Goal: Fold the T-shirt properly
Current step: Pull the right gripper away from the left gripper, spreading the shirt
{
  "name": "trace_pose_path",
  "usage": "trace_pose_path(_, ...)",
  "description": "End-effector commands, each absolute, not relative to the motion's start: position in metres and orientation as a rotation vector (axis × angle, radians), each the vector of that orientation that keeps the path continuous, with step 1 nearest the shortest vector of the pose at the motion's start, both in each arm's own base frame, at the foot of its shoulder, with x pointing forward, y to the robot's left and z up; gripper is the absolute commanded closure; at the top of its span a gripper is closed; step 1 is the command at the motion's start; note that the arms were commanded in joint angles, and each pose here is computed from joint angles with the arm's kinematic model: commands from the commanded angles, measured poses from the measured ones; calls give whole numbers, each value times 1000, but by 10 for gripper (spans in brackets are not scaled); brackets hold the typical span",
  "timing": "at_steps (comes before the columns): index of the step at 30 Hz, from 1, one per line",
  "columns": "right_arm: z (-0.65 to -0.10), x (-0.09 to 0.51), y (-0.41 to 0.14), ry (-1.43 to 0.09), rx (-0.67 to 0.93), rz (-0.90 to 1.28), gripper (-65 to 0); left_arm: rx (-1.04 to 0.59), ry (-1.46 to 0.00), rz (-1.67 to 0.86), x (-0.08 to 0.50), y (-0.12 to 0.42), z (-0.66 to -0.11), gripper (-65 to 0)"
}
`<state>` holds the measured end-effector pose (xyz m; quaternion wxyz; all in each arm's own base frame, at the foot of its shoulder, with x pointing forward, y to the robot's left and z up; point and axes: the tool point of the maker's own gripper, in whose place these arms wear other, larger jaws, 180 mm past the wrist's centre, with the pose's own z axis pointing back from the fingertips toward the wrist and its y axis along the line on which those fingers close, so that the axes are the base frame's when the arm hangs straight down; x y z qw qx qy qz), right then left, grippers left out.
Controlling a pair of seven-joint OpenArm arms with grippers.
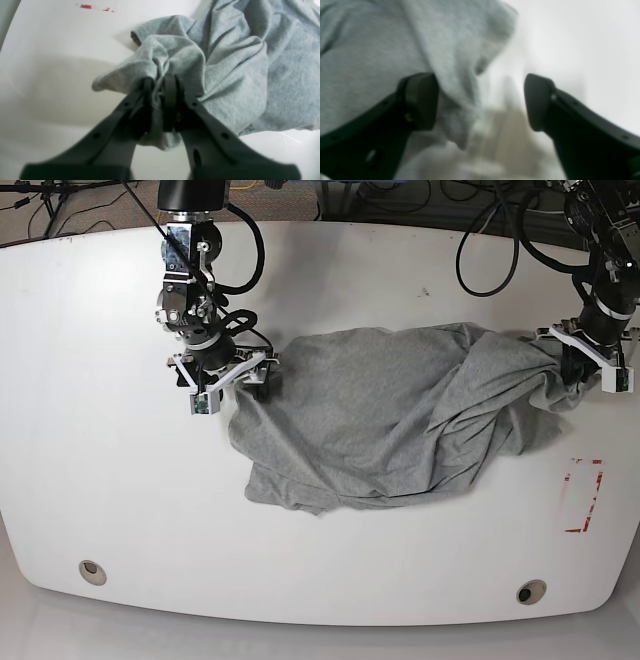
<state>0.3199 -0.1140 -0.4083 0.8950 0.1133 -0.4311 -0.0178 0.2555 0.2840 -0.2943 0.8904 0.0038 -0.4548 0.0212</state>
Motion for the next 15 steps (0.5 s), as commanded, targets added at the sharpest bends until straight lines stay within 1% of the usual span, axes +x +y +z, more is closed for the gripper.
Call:
trace_pose_path(1, -393, 330, -111, -953, 250, -33, -346, 18, -989, 28, 261, 286, -282, -38)
trace_pose_path(6, -396, 326, -109, -944, 254, -33, -149, 18, -989, 28, 261, 286, -282, -38)
trace_pose_path(8, -397, 324, -108, -941, 254, -32, -59, 19, -989, 30, 261, 286, -281, -38)
trace_pose_path(10, -390, 325, -108, -959, 254, -26, 0, 19, -992, 29, 261, 286, -281, -38)
trace_pose_path(15, -372, 321, -105, -995, 255, -19, 0, 25, -998, 35, 261, 289, -279, -36)
